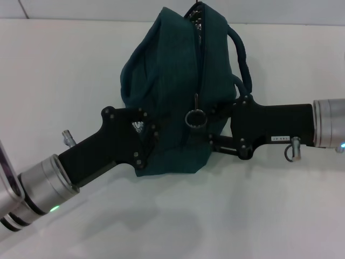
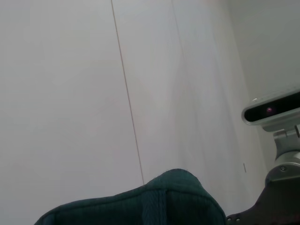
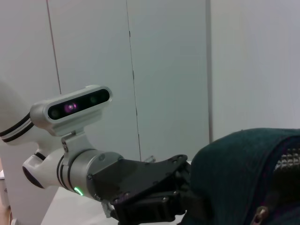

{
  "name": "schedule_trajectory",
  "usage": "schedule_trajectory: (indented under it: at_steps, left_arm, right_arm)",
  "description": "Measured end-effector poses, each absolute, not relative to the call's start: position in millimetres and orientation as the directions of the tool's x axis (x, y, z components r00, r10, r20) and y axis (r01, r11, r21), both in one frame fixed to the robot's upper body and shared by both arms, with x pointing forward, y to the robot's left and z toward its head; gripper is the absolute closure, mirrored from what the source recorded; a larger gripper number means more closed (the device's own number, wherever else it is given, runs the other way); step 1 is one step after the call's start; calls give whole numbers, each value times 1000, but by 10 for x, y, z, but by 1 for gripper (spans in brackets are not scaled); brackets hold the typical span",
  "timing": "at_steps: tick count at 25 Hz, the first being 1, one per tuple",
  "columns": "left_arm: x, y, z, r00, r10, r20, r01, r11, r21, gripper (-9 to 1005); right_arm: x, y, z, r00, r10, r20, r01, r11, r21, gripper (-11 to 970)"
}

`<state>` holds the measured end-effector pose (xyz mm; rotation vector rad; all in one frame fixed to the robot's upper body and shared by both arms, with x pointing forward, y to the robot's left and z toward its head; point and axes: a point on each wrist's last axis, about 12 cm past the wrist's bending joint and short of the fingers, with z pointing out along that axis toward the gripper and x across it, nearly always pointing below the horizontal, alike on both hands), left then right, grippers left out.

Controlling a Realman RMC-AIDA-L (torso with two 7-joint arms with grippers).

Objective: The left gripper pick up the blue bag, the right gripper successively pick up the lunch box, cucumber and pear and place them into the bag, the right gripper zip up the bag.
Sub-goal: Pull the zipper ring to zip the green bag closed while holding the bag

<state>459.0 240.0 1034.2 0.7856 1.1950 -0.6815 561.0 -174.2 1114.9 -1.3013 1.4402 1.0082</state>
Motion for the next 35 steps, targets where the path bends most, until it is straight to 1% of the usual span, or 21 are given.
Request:
schedule_trajectory:
  at_steps: [9, 11, 16, 22, 27, 35]
  left_arm:
    - [4596, 2397, 10344, 237, -51, -970, 809, 563, 169, 941]
    - [4595, 2397, 10344, 237, -51, -970, 809, 563, 169, 941]
    - [4595, 2398, 10344, 237, -50, -970, 809, 563, 169, 941]
    - [4596, 2399, 10342, 237, -49, -970, 809, 564, 169, 941]
    - [4597, 2408, 10342, 238, -46, -970, 806, 566, 170, 941]
    - [4589, 2413, 10334, 243, -38, -969, 802, 570, 178, 941]
  right_arm:
    - [5647, -1662, 11151, -9, -261, -965, -995, 99, -17, 619]
    - [5649, -1649, 11147, -10, -264, -965, -995, 98, -17, 615]
    - [5664, -1648, 11131, -4, -262, -965, -992, 122, -29, 715]
    - [5656, -1664, 11133, 66, -257, -964, -988, 117, -98, 838]
    - [5628, -1704, 11147, 135, -222, -966, -977, 130, -167, 850]
    - [5634, -1784, 11219, 225, -130, -966, -946, 210, -249, 869]
